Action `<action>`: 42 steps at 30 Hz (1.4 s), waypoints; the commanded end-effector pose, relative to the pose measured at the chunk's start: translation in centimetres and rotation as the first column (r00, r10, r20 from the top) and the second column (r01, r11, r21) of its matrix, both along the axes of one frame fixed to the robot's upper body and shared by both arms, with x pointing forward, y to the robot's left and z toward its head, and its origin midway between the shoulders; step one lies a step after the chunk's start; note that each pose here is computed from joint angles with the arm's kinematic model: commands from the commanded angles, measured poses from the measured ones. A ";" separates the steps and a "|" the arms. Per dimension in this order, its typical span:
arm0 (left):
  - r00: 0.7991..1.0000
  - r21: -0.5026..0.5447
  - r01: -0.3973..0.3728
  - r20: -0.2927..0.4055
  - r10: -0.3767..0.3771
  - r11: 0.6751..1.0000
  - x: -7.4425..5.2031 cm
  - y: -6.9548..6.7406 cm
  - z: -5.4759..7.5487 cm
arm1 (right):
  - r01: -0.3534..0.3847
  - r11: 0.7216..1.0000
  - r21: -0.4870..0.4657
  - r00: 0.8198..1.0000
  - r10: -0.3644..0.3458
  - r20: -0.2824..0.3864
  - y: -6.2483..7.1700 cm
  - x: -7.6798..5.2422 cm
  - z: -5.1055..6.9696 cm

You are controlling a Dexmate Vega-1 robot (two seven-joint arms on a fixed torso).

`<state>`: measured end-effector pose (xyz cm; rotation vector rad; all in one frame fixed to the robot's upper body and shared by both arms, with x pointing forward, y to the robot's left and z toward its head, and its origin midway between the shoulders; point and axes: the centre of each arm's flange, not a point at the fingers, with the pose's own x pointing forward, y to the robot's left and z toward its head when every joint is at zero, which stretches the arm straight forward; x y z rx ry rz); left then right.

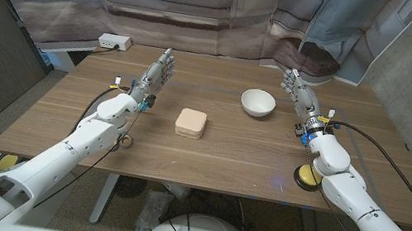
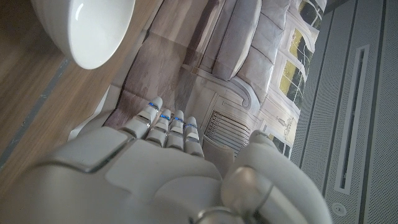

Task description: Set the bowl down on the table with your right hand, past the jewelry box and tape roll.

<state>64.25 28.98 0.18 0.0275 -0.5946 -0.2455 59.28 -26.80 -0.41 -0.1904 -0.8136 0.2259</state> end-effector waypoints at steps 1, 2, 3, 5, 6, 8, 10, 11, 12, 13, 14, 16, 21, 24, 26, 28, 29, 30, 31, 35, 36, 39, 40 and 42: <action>1.000 -0.001 -0.003 0.005 0.003 1.000 -0.4 0.1 -0.2 | 0.027 0.998 -0.051 0.998 -0.024 0.053 0.7 -1.0 0.3; 1.000 -0.001 -0.003 0.005 0.003 1.000 -0.4 0.1 -0.2 | 0.027 0.998 -0.051 0.998 -0.024 0.053 0.7 -1.0 0.3; 1.000 0.001 -0.001 0.005 0.001 1.000 -0.5 0.1 -0.2 | 0.028 0.998 -0.053 0.998 -0.025 0.054 0.7 -1.1 0.2; 1.000 0.001 -0.003 0.008 0.003 1.000 -0.6 0.2 -0.1 | 0.037 0.997 -0.064 0.997 -0.033 0.063 0.8 -1.2 0.2; 1.000 0.001 -0.003 0.008 0.003 1.000 -0.6 0.2 -0.1 | 0.037 0.997 -0.064 0.997 -0.033 0.063 0.8 -1.2 0.2; 1.000 0.002 -0.004 0.009 0.004 1.000 -0.7 0.2 -0.2 | 0.046 0.996 -0.071 0.997 -0.041 0.068 0.9 -1.4 0.2; 1.000 -0.005 -0.001 0.013 0.001 1.000 -0.7 0.3 -0.2 | 0.057 0.995 -0.081 0.996 -0.051 0.078 1.0 -1.5 0.3; 1.000 -0.008 0.000 0.014 0.000 1.000 -0.7 0.3 -0.3 | 0.059 0.995 -0.086 0.995 -0.052 0.081 1.0 -1.5 0.3; 1.000 -0.008 0.001 0.014 -0.001 1.000 -0.7 0.3 -0.3 | 0.062 0.994 -0.088 0.995 -0.055 0.084 1.1 -1.6 0.3; 1.000 -0.008 0.001 0.014 -0.001 1.000 -0.7 0.3 -0.3 | 0.066 0.994 -0.093 0.994 -0.058 0.088 1.1 -1.6 0.4; 1.000 -0.008 0.002 0.014 -0.002 1.000 -0.7 0.3 -0.4 | 0.070 0.993 -0.095 0.994 -0.061 0.090 1.2 -1.7 0.4; 1.000 -0.006 0.002 0.012 -0.002 1.000 -0.7 0.3 -0.4 | 0.080 0.992 -0.099 0.992 -0.070 0.100 1.3 -1.8 0.4; 1.000 -0.005 0.001 0.009 -0.001 1.000 -0.8 0.2 -0.5 | 0.104 0.988 -0.115 0.988 -0.090 0.124 1.5 -2.0 0.5; 1.000 -0.004 0.001 0.009 -0.001 1.000 -0.8 0.2 -0.5 | 0.114 0.986 -0.123 0.986 -0.097 0.133 1.6 -2.1 0.6; 1.000 -0.004 0.001 0.009 -0.001 1.000 -0.8 0.2 -0.6 | 0.118 0.985 -0.127 0.985 -0.100 0.137 1.7 -2.1 0.6; 1.000 -0.003 0.002 0.009 -0.002 1.000 -0.9 0.2 -0.5 | 0.125 0.983 -0.133 0.984 -0.105 0.145 1.7 -2.2 0.6; 1.000 -0.003 0.000 0.009 0.000 1.000 -0.9 0.2 -0.5 | 0.130 0.982 -0.135 0.983 -0.109 0.150 1.8 -2.3 0.6; 1.000 -0.002 0.001 0.008 -0.001 1.000 -0.9 0.2 -0.5 | 0.134 0.981 -0.138 0.982 -0.112 0.155 1.8 -2.3 0.6; 1.000 -0.002 0.001 0.008 -0.001 1.000 -0.9 0.2 -0.5 | 0.138 0.980 -0.141 0.980 -0.115 0.161 1.8 -2.4 0.6; 1.000 0.002 0.007 0.001 -0.007 1.000 -1.0 0.1 -0.5 | 0.157 0.975 -0.156 0.975 -0.128 0.180 2.0 -2.6 0.7; 1.000 0.004 0.008 -0.002 -0.008 1.000 -1.0 0.1 -0.5 | 0.164 0.973 -0.163 0.973 -0.132 0.187 2.1 -2.7 0.7; 1.000 0.006 0.009 -0.004 -0.009 1.000 -1.0 0.1 -0.5 | 0.181 0.967 -0.178 0.968 -0.143 0.208 2.3 -2.8 0.7; 1.000 0.006 0.010 -0.004 -0.010 1.000 -1.0 0.1 -0.5 | 0.184 0.966 -0.180 0.966 -0.144 0.213 2.3 -2.9 0.7; 1.000 0.007 0.011 -0.004 -0.011 1.000 -1.0 0.1 -0.4 | 0.191 0.963 -0.188 0.964 -0.147 0.223 2.4 -3.0 0.8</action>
